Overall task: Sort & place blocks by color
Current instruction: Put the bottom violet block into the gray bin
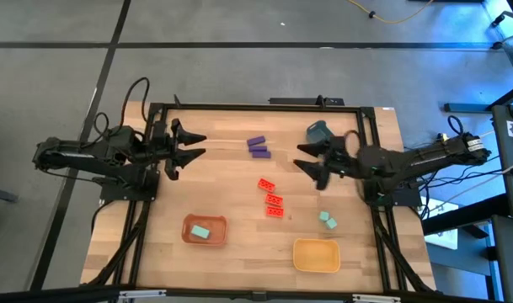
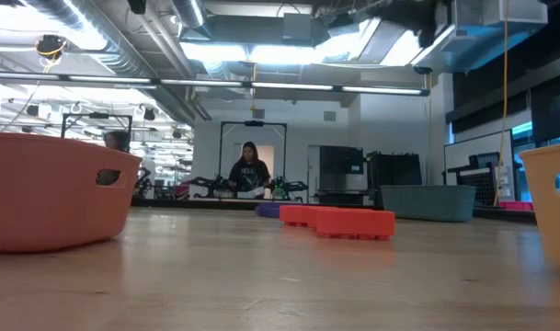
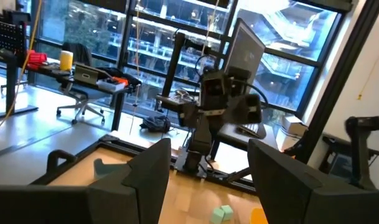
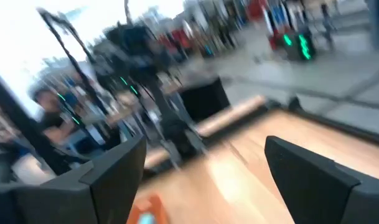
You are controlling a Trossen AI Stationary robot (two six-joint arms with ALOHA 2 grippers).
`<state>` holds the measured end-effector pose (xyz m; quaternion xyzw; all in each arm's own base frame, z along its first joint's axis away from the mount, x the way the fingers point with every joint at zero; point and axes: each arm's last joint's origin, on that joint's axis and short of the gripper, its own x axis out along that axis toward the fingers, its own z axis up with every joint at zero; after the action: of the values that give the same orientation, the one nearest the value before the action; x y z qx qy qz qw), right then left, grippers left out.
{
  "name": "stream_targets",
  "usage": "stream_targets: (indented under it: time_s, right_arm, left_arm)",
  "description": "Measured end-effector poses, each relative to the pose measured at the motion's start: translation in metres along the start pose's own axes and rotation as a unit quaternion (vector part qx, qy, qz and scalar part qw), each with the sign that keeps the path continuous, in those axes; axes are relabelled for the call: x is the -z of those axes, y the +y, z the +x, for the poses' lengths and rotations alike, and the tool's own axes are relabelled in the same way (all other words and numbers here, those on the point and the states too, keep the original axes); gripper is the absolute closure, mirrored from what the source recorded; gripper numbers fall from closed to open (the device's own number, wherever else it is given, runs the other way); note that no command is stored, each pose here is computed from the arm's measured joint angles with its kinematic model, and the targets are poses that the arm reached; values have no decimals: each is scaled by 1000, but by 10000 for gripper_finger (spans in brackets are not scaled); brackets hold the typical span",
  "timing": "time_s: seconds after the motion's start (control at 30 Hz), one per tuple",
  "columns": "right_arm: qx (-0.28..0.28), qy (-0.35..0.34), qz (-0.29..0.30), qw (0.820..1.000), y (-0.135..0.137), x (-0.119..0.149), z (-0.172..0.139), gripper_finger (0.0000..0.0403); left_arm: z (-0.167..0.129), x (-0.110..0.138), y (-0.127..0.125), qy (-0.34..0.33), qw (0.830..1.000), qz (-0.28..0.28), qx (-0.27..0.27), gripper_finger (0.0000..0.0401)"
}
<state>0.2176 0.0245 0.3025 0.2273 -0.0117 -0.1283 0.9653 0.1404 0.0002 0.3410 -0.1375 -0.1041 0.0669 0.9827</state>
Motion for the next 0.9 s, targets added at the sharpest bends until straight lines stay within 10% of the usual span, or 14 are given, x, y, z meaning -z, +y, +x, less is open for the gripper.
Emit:
stream_targets:
  time_s: [0.2, 0.4, 0.67, 0.9]
  right_arm:
    - [86, 174, -39, 980, -18, -8, 58, 72]
    - [155, 319, -146, 923, -60, 8, 107, 72]
    - [135, 436, -250, 854, -117, 54, 145, 72]
    - [101, 476, -268, 832, -145, 86, 162, 79]
  left_arm:
    - [0, 0, 0, 0, 1000, 0, -4, 196]
    - [0, 0, 0, 0, 1000, 0, -5, 196]
    - [0, -1, 0, -7, 1000, -1, -3, 196]
    - [0, -2, 0, -9, 1000, -1, -2, 196]
